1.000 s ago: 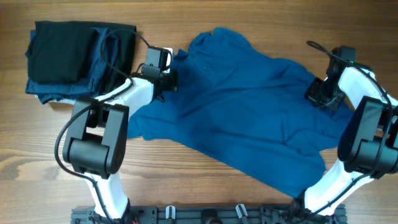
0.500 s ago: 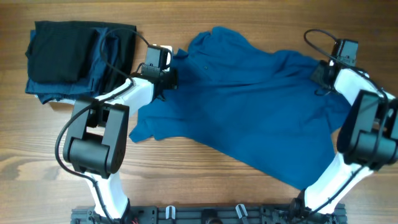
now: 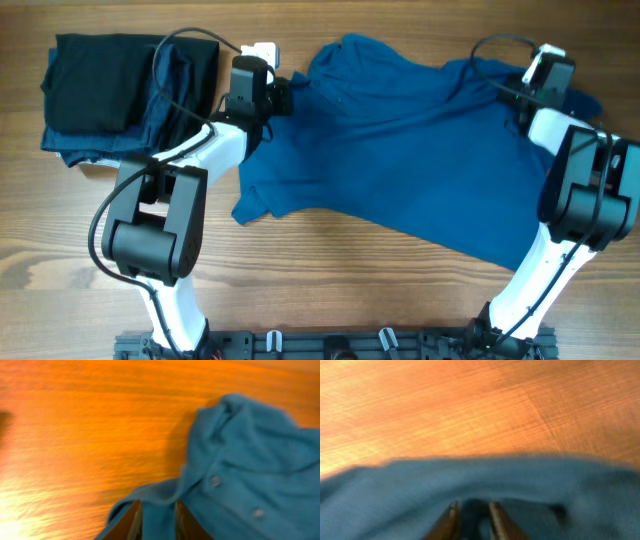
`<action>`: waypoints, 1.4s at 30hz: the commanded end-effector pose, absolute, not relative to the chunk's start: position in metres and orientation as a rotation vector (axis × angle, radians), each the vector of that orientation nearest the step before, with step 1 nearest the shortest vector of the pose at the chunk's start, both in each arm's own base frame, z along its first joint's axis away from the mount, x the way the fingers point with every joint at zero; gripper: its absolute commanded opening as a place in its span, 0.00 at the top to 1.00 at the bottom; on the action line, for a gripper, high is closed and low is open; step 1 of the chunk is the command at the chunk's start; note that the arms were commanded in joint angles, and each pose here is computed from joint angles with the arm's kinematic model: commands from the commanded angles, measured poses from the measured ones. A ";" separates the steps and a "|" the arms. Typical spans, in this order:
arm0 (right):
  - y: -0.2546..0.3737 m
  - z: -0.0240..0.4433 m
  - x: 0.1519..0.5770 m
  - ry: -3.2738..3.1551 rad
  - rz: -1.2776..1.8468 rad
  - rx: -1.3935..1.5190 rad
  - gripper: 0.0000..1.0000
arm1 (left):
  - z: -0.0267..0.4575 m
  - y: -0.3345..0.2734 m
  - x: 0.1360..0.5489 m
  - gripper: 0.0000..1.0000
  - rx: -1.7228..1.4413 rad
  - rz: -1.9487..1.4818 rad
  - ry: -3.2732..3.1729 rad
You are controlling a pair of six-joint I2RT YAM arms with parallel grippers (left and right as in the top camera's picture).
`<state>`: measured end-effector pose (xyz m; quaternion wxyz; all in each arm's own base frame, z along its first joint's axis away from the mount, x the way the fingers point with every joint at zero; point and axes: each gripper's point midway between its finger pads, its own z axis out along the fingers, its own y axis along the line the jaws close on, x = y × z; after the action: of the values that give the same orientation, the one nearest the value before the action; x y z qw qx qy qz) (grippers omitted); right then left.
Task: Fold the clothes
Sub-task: 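Pull the shirt edges outward with both grippers to spread it flat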
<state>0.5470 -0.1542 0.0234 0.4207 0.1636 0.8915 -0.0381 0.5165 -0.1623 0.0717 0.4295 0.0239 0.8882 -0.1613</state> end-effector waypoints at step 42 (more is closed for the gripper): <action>-0.107 0.032 0.314 2.860 -0.145 1.068 0.56 | 0.000 -0.062 0.549 0.96 -0.257 -0.262 2.300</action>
<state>0.3093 -0.0893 0.0370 0.0238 0.3381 0.9408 -0.0034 0.5450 -0.0794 0.0096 0.3966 -0.0737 0.9067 -0.1235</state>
